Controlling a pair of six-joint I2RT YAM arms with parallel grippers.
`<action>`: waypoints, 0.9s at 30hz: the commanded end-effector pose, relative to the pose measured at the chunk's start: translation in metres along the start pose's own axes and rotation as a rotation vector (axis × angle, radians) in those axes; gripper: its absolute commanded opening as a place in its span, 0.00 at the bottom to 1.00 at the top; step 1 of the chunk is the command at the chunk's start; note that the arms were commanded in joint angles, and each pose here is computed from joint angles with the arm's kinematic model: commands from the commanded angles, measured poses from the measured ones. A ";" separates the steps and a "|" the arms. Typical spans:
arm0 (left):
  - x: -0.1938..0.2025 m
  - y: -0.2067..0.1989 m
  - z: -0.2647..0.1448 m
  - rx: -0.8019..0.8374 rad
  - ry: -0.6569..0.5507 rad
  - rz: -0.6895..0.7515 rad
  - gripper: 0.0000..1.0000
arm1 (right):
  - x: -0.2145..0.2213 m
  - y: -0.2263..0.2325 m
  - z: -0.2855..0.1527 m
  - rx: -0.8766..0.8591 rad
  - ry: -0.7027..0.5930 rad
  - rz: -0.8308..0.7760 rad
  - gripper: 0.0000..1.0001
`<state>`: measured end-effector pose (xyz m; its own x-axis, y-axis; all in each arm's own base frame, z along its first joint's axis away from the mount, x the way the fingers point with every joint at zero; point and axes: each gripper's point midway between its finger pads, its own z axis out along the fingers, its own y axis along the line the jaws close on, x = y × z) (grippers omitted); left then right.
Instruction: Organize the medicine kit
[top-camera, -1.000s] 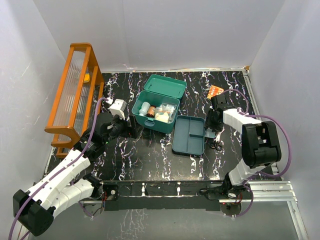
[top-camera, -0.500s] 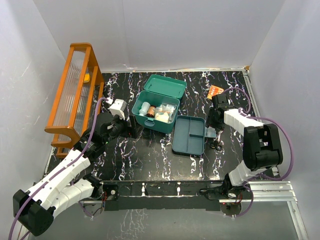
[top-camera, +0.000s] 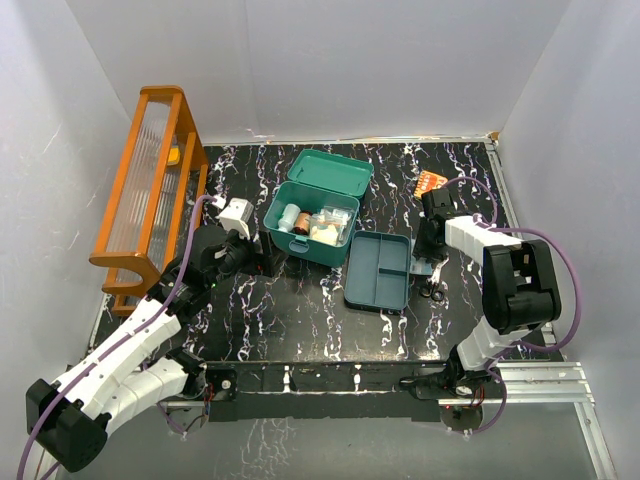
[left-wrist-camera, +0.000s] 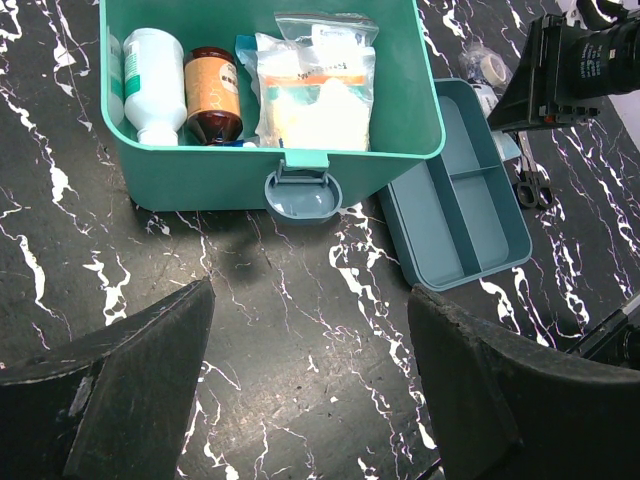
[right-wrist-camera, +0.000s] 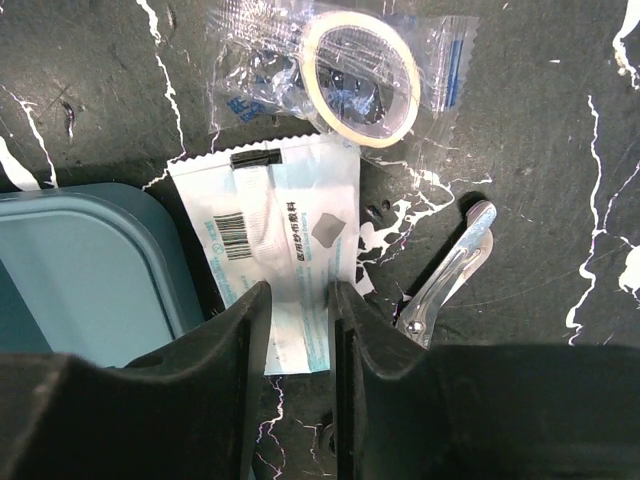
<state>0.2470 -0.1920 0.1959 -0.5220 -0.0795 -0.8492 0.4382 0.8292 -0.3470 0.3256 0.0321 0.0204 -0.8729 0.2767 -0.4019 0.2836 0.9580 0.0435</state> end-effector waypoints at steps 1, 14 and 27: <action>-0.006 -0.004 0.000 0.016 -0.021 -0.001 0.77 | -0.022 0.004 -0.007 -0.009 -0.060 0.011 0.25; -0.006 -0.004 -0.001 0.015 -0.023 -0.001 0.77 | -0.028 0.008 -0.021 -0.040 -0.101 0.043 0.07; -0.009 -0.004 -0.001 0.014 -0.037 -0.002 0.77 | -0.035 0.029 -0.077 -0.220 -0.199 0.106 0.07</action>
<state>0.2476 -0.1922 0.1961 -0.5207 -0.0804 -0.8500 0.4381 0.8293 -0.3468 0.3342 0.0430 0.0862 -0.7690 0.3357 -0.5441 0.2801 0.9419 0.1853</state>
